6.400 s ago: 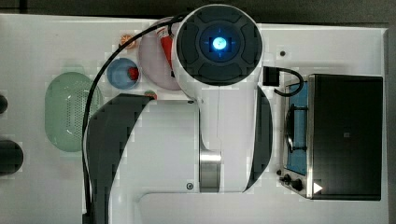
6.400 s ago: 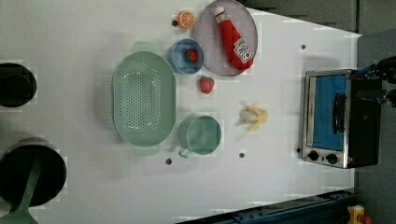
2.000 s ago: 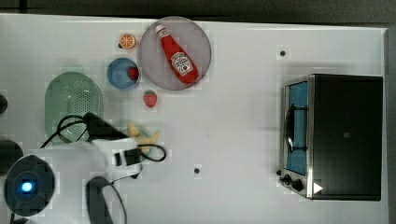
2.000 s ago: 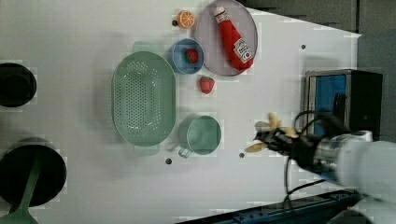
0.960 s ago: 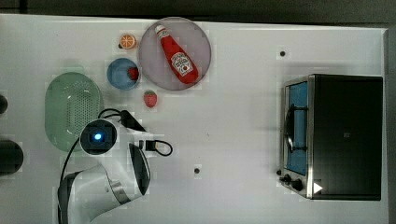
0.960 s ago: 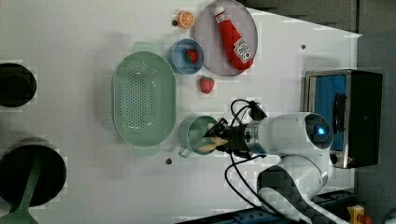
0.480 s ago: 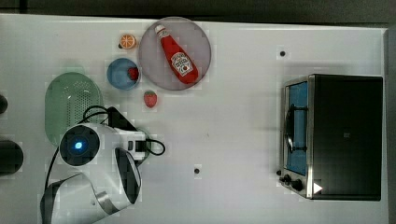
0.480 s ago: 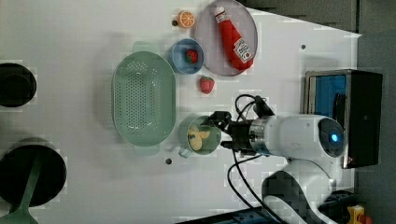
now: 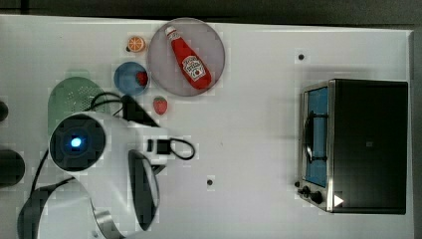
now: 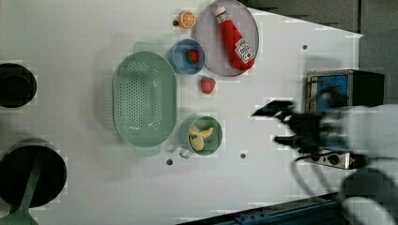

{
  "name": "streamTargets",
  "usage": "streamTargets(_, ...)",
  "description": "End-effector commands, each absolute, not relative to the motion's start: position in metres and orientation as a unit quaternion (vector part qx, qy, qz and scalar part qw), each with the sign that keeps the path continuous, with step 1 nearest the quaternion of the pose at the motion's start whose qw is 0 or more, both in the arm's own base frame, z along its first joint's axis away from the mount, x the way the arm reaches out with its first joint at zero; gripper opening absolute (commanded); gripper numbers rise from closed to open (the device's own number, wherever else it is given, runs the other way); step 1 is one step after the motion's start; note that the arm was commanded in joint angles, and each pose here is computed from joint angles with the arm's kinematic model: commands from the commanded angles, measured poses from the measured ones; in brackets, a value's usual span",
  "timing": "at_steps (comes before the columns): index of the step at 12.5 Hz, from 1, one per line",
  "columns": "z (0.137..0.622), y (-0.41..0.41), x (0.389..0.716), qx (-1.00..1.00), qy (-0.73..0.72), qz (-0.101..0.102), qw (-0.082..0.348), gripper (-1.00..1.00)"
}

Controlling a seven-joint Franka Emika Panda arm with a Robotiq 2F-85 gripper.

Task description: Pick Banana and place it in mug.

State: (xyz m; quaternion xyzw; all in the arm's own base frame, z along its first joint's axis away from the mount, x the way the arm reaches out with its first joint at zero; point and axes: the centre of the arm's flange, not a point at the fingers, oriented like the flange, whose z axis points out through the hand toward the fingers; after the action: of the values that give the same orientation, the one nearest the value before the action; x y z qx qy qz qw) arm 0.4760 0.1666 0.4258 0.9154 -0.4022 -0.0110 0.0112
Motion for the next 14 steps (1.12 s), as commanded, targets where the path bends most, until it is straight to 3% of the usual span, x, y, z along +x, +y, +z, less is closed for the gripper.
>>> streamTargets(1,0.510,0.069,0.491,0.897,-0.442,-0.001,-0.006,1.00)
streamTargets(4,0.563,0.013,0.484,0.889,-0.457,0.005,-0.018,1.00)
streamTargets(8,0.588,-0.046,0.472,0.898,-0.439,0.009,-0.023,1.00)
streamTargets(14,0.574,-0.056,0.463,0.902,-0.431,-0.033,0.008,1.00)
